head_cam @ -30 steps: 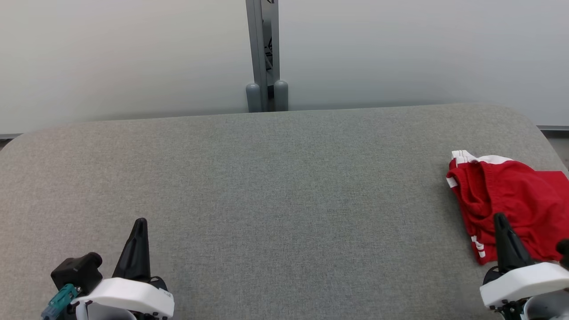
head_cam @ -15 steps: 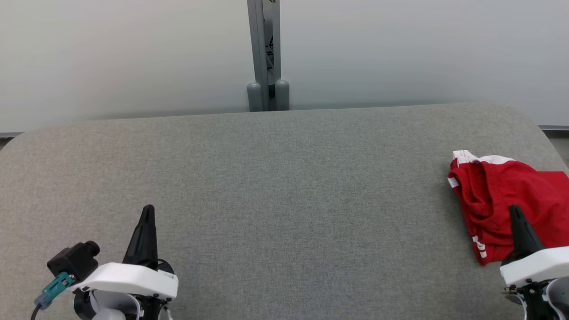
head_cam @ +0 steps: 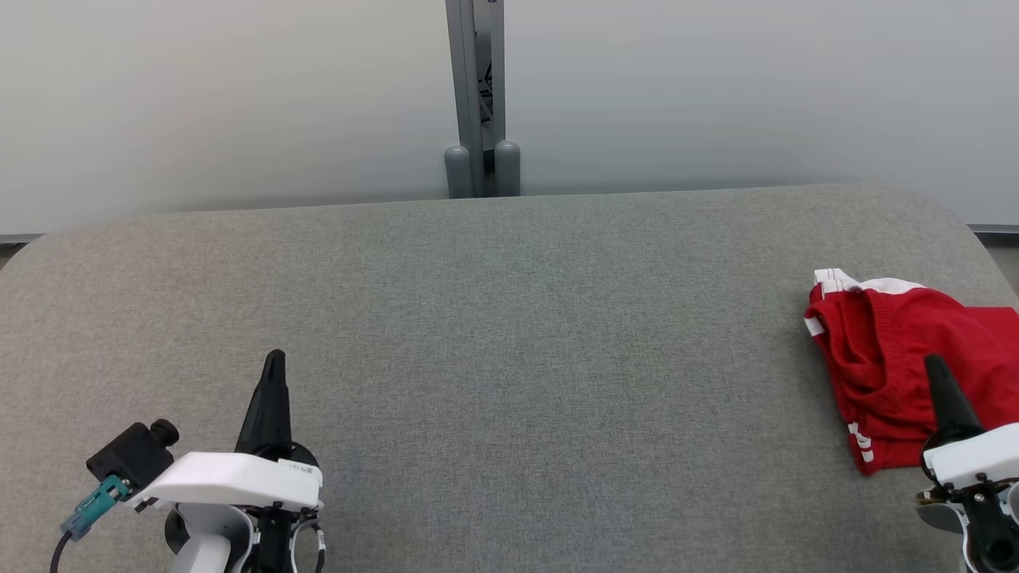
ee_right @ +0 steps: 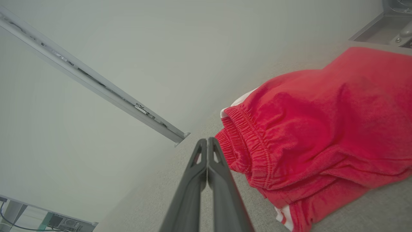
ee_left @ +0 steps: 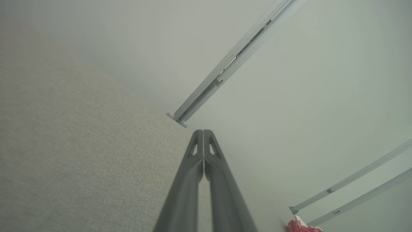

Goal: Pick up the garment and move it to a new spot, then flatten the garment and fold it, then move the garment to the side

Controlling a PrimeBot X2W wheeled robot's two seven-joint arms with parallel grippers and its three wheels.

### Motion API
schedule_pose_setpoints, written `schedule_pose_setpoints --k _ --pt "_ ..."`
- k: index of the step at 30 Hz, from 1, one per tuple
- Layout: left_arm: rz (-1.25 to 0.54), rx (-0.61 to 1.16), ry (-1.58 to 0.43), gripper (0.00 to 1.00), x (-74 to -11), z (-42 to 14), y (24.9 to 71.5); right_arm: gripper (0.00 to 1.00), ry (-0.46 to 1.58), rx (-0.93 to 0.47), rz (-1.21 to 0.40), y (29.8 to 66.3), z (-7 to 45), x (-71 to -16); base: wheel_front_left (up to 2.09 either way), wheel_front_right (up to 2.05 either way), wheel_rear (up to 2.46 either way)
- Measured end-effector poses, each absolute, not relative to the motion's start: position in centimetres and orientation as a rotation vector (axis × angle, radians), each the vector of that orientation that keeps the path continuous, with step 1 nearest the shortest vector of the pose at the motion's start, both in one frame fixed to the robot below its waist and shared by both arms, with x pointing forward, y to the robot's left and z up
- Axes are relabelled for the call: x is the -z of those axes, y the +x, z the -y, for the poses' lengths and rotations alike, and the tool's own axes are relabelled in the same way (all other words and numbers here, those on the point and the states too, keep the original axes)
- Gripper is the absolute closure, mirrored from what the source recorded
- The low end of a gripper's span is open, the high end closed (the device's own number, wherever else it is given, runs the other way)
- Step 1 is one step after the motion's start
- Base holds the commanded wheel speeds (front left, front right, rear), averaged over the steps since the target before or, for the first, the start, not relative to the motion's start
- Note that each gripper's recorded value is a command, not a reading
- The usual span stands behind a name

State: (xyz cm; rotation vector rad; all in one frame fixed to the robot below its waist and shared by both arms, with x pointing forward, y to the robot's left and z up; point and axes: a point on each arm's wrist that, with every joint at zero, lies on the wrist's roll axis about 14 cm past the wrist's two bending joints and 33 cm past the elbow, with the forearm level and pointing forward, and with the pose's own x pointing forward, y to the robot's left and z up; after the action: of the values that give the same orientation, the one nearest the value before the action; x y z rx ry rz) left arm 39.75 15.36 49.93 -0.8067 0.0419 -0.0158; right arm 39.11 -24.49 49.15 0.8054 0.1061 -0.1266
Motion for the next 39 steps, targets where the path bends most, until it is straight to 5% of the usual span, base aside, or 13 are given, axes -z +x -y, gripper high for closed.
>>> schedule_pose_setpoints --k 39 --pt "-0.031 0.006 -1.252 1.00 -50.9 -13.6 41.9 1.00 1.247 0.094 -0.084 41.6 26.0 -50.4 0.00 0.00 0.00"
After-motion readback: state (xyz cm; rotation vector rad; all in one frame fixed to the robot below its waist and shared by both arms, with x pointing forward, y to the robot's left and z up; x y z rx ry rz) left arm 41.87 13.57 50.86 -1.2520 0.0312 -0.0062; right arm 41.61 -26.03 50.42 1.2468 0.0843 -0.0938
